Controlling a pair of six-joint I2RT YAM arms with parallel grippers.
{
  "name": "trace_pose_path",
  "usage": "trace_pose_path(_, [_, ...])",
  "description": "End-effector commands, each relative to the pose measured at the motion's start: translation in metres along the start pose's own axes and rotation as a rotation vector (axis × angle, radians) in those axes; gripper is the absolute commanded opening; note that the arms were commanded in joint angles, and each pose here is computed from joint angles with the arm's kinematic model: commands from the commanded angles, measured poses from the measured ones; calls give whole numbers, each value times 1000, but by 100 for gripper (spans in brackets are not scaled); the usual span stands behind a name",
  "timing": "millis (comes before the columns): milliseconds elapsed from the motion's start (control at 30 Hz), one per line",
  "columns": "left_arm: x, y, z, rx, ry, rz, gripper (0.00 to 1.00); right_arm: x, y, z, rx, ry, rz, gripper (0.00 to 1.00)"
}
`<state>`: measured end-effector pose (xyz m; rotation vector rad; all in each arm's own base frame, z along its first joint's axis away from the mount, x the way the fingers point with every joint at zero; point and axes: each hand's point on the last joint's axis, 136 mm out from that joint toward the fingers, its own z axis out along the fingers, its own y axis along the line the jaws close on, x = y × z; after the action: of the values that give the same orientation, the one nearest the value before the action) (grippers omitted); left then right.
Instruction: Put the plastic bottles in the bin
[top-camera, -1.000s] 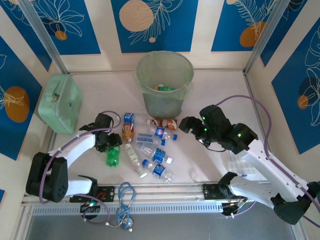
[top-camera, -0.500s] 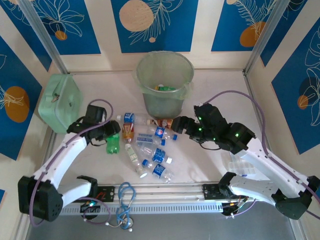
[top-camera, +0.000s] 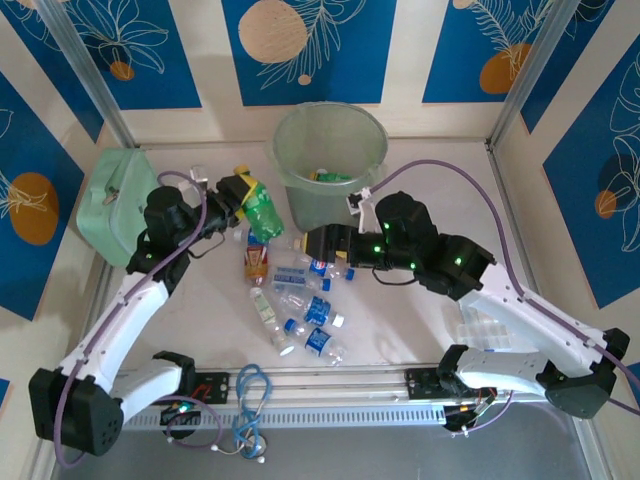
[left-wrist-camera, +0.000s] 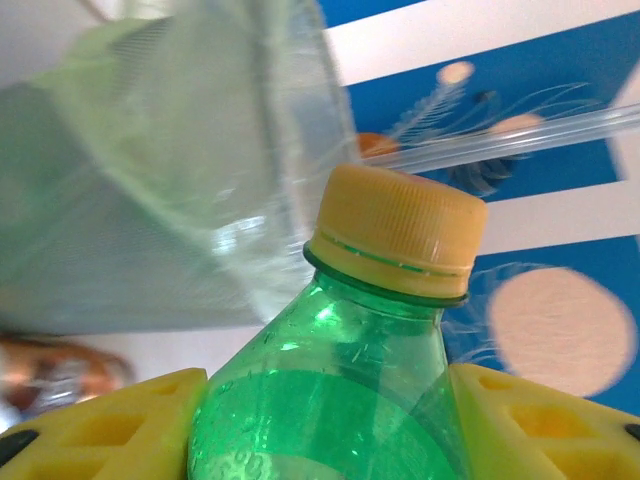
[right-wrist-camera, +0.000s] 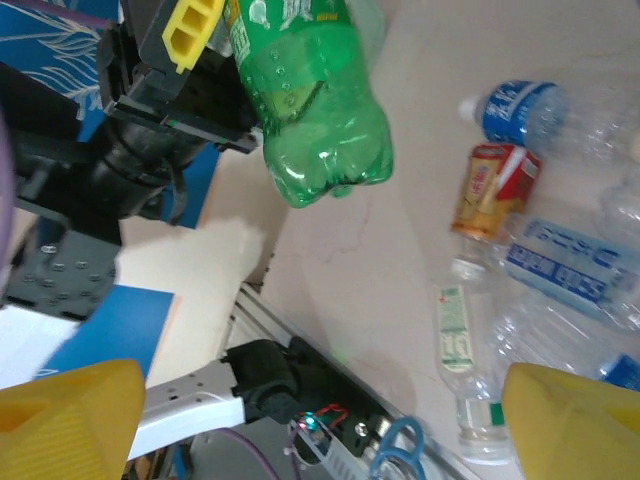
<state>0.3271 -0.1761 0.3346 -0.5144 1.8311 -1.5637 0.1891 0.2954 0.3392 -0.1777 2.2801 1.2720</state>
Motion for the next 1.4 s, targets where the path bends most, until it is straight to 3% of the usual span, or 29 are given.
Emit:
trace_pose_path(0, [3,-80,-7,317,36,-12,48,-20,37,-5,-165,-12,-44,93])
trace_pose_path(467, [35,-123,5,617,89,-133,45,-57,58,5,-344,-62,2,95])
trace_pose_path(867, [37,-126,13,689,62,-203,43,-62,40,17,-316,-98,60,95])
trace_pose_path(1167, [36,-122,15,729,35,-236,42,-66,47,20,-353,-99,68,86])
trace_pose_path(1367, [36,-123,16,735,31,-233,41,-65,46,22,-353,-100,77,73])
